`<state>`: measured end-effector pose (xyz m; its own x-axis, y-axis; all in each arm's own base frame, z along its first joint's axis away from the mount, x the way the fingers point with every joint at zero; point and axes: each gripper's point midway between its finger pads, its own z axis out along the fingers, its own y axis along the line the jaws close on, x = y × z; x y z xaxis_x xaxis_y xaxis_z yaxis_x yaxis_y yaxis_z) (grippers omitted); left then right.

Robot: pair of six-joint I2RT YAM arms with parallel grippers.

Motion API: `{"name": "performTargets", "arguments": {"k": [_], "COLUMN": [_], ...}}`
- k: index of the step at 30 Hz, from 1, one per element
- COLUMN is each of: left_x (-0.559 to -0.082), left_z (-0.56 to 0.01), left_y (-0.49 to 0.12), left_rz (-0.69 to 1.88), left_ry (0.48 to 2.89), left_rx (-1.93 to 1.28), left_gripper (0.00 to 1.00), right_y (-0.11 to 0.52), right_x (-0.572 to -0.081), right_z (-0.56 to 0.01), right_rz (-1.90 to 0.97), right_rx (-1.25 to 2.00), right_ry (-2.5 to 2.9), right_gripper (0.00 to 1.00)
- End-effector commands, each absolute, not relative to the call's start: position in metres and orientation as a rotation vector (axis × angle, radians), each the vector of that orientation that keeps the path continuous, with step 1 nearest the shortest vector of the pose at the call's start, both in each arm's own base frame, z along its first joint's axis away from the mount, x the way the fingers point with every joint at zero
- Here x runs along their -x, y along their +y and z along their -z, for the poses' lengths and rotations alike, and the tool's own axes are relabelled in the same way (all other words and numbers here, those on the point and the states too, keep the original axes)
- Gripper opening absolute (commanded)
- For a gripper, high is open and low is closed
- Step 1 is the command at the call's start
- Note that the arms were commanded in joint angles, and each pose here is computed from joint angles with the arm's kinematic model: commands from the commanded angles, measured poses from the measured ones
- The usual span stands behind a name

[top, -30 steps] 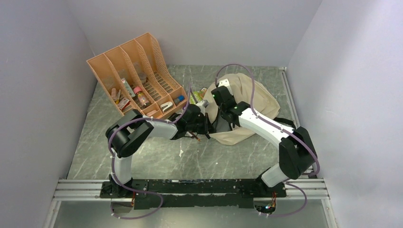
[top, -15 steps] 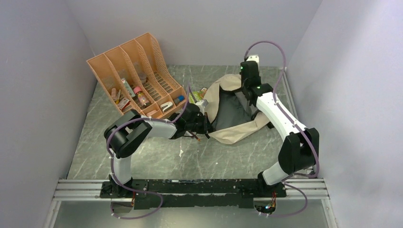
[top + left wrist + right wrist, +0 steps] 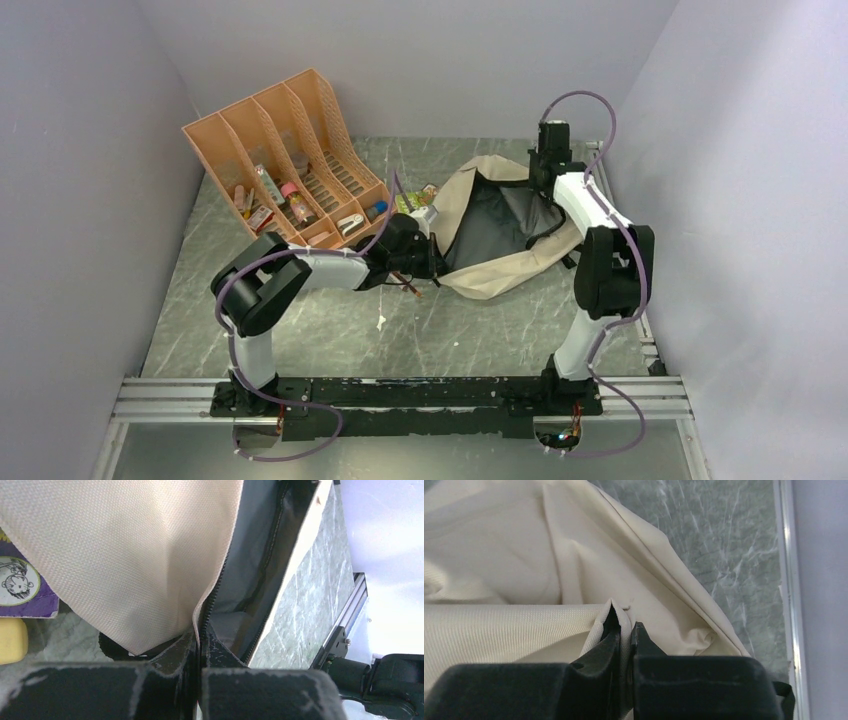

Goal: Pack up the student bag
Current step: Adjust the student bag at the center of the board.

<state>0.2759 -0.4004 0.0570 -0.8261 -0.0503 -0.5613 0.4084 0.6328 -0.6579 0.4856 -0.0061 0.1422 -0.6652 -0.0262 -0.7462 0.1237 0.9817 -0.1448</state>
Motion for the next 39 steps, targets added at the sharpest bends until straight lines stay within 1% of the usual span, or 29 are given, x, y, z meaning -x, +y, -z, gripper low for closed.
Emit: {"name": "performTargets", "arguments": {"k": [1,4,5,7,9,12,14,18,21,25,28,32,36,39], "left_x": [-0.272,-0.272,-0.273,-0.274,-0.276,-0.278,-0.278,-0.278,-0.277,-0.277,-0.277,-0.278,-0.279,-0.28], "left_z": [-0.085,-0.093,-0.095,-0.099,-0.102,-0.105,-0.108,-0.113,-0.114,-0.118,-0.121,-0.127,-0.132,-0.137], "left_y": [-0.407,-0.409,-0.41,-0.412,-0.412,-0.413,-0.415,-0.419,-0.419,-0.418,-0.417,-0.415,-0.412,-0.41], "left_rz": [1.175,1.179,1.179,1.179,1.173,1.167,1.173,1.196,1.202,1.203,1.197,1.181,1.167,1.153], "left_ry": [2.273,2.26,2.256,2.25,2.247,2.242,2.239,2.232,2.232,2.225,2.221,2.212,2.205,2.196], "left_rx": [-0.36,-0.375,-0.378,-0.386,-0.386,-0.391,-0.397,-0.404,-0.411,-0.41,-0.412,-0.415,-0.408,-0.403], "left_gripper": [0.05,0.05,0.05,0.05,0.05,0.05,0.11,0.18,0.24,0.35,0.44,0.53,0.61,0.64], "right_y": [-0.031,-0.044,-0.044,-0.045,-0.047,-0.053,-0.056,-0.064,-0.055,-0.025,-0.017,-0.035,-0.06,-0.071], "right_x": [-0.511,-0.512,-0.513,-0.513,-0.513,-0.513,-0.513,-0.512,-0.515,-0.514,-0.509,-0.502,-0.497,-0.492], "right_z": [-0.118,-0.09,-0.085,-0.081,-0.089,-0.108,-0.119,-0.127,-0.137,-0.163,-0.175,-0.173,-0.16,-0.162], "right_rz": [0.201,0.161,0.147,0.127,0.129,0.137,0.132,0.137,0.044,-0.135,-0.181,-0.071,0.1,0.168], "right_rx": [-0.155,-0.212,-0.224,-0.247,-0.266,-0.294,-0.304,-0.337,-0.307,-0.189,-0.162,-0.233,-0.29,-0.327], "right_ry": [2.28,2.338,2.347,2.36,2.334,2.271,2.24,2.216,2.184,2.114,2.088,2.126,2.189,2.189], "right_gripper": [0.0,0.0,0.04,0.25,0.38,0.51,0.55,0.63,0.68,0.67,0.69,0.73,0.81,0.85]}}
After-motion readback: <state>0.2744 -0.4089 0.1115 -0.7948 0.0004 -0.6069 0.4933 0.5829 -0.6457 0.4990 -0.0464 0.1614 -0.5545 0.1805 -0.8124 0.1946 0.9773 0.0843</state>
